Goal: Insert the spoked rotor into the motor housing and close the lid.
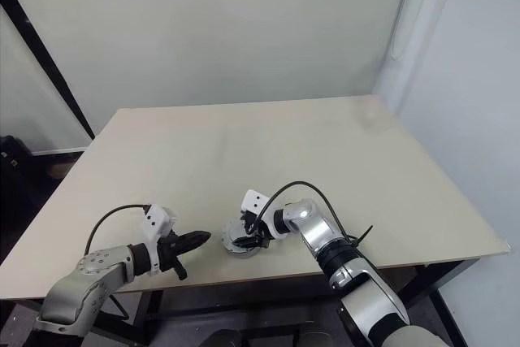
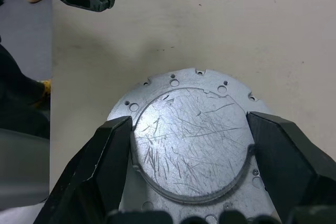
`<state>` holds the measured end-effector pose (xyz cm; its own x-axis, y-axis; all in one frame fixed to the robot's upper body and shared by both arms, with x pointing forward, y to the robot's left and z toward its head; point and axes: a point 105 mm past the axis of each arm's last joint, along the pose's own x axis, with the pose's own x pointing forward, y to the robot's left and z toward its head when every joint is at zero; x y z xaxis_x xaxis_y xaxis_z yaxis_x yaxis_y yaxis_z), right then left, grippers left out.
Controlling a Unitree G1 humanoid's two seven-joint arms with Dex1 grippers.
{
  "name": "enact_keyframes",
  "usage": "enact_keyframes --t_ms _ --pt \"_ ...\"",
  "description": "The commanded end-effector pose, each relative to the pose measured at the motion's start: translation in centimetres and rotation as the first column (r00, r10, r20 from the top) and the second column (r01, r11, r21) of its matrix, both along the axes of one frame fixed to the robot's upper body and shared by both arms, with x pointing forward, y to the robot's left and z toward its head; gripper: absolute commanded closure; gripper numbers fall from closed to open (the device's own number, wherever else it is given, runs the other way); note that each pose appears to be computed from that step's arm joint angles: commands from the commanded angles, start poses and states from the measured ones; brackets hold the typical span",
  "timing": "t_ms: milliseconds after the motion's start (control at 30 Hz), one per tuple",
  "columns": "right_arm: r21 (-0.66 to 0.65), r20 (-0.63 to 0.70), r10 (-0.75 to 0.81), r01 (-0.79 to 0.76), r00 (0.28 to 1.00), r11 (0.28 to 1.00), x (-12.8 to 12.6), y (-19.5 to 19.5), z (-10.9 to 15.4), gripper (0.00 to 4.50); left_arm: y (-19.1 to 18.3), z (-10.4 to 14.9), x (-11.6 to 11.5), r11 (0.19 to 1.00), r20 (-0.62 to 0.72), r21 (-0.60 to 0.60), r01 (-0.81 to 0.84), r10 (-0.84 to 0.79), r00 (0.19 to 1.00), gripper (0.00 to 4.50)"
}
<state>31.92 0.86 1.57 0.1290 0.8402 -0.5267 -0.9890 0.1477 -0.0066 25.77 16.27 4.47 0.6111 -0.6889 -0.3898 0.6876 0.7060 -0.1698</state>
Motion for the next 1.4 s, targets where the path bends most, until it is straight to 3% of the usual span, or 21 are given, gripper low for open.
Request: enact_keyframes --t_ms 33,600,1200,1400 --pt "-0.043 0.012 -0.01 0.011 1.0 0.999 0.6 -0.9 -0.1 1.22 -0.4 1.1 0.5 1.0 0.046 0.002 0.022 -0.023 0.999 4.5" --pt "-0.085 0.029 0.036 -0.034 0.999 0.996 0.4 -1.4 -0.7 1.22 -1.9 1.1 1.0 0.998 0.051 -0.012 0.061 -0.06 0.997 4.5" --pt "-0.036 -0.089 0.04 -0.043 0.995 0.998 -0.4 -1.1 -0.2 1.22 -2.2 0.6 0.9 0.997 0.04 -0.003 0.073 -0.073 0.997 4.5" --pt "-0.075 -0.021 0.046 -0.048 0.999 0.996 -0.2 -1.2 -0.7 1.22 -2.3 0.4 0.9 0.997 0.038 0.0 0.074 -0.074 0.997 4.5"
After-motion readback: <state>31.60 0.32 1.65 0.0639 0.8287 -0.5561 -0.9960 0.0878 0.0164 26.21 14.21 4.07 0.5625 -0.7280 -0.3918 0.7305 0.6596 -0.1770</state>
